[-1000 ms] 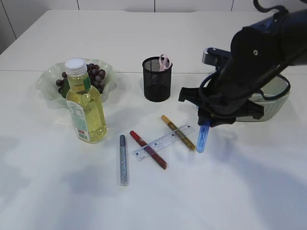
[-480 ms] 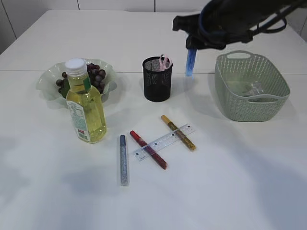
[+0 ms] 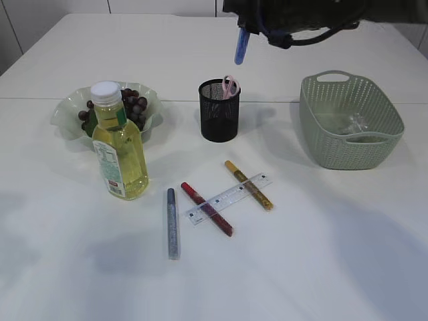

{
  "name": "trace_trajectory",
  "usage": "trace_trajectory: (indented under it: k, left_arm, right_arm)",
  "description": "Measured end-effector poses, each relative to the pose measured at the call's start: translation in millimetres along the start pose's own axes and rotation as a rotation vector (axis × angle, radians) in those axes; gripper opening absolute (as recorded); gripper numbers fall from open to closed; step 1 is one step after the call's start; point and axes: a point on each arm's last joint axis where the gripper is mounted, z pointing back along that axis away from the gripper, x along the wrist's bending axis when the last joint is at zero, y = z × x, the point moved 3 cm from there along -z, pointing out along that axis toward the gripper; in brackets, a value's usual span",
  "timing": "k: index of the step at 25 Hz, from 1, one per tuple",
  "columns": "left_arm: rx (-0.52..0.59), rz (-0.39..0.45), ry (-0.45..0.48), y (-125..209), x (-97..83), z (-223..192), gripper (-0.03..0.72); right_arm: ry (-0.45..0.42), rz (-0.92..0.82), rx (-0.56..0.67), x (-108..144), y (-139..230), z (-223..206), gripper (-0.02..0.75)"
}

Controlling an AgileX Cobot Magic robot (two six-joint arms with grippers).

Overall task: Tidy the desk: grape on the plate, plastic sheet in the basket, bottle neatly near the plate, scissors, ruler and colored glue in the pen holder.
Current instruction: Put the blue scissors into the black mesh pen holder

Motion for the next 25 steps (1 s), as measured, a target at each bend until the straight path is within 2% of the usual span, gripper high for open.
trace_trajectory:
  k: [16, 25]
  left_arm:
    - [0.042, 0.0, -0.005, 5.1, 0.7, 0.1, 0.308]
    - [0.042, 0.0, -0.005, 5.1, 0.7, 0.1, 0.308]
  right_arm:
    - [-0.105, 0.144, -0.168, -0.7, 35.8, -65.4, 0.197]
    - [-0.127, 0.206, -0.154, -4.3, 60.7, -84.5, 0.205]
